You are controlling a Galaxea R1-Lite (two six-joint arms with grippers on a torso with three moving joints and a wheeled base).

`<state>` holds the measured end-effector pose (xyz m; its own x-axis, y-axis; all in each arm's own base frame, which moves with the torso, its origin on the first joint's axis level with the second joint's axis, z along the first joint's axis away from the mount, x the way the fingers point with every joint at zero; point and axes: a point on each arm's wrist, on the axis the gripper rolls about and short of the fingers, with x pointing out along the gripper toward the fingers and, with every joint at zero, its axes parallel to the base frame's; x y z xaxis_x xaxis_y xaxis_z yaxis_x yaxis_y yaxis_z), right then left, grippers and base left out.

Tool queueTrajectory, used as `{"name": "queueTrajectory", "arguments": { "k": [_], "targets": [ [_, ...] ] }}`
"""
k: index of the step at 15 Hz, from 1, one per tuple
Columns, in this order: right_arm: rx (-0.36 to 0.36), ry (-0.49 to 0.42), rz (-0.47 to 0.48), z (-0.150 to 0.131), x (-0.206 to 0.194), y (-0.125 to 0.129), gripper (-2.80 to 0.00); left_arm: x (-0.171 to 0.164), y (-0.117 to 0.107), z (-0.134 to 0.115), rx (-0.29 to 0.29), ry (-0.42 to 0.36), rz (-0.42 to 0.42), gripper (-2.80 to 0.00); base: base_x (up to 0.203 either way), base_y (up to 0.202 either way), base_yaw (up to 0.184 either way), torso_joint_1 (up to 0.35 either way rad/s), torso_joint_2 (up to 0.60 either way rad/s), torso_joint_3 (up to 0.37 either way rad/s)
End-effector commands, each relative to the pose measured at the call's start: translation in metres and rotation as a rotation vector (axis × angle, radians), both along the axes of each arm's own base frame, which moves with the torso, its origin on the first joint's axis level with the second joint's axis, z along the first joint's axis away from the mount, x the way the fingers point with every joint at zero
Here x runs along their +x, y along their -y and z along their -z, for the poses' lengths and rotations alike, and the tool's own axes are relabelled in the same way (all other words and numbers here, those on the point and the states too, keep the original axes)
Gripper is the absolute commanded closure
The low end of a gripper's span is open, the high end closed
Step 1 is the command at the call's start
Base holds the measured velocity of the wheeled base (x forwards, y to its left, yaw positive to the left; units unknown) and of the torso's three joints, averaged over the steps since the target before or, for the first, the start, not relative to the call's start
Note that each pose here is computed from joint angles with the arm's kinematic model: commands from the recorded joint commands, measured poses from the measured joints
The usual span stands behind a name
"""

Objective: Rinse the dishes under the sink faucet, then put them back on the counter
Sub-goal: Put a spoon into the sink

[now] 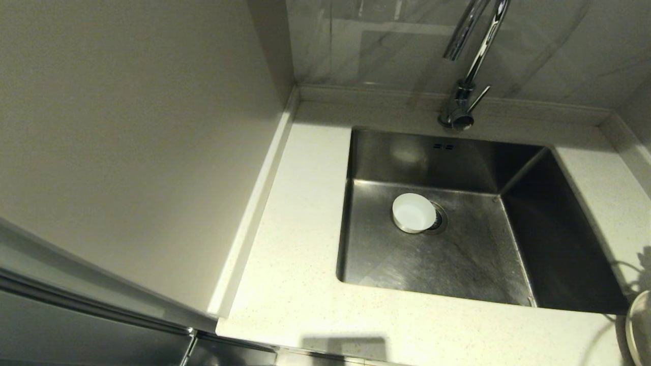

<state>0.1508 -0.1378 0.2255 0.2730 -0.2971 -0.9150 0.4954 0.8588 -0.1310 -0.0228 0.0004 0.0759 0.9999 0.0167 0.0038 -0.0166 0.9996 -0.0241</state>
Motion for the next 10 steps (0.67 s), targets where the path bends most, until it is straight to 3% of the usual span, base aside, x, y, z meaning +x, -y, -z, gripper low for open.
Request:
{"name": "queueTrajectory", "arguments": {
  "k": [1,10],
  "targets": [
    [0.024,-0.025,0.001,0.008,-0.002,-0.001,-2.8,0.0,0.0,0.0,-0.001,0.004,0.0,0.0,0.0,0.0,0.0,0.0,0.0,0.0],
    [-0.018,0.074,0.023,0.053,0.014,0.013,-2.8,0.0,0.0,0.0,-0.001,0.004,0.0,0.0,0.0,0.0,0.0,0.0,0.0,0.0]
  ]
}}
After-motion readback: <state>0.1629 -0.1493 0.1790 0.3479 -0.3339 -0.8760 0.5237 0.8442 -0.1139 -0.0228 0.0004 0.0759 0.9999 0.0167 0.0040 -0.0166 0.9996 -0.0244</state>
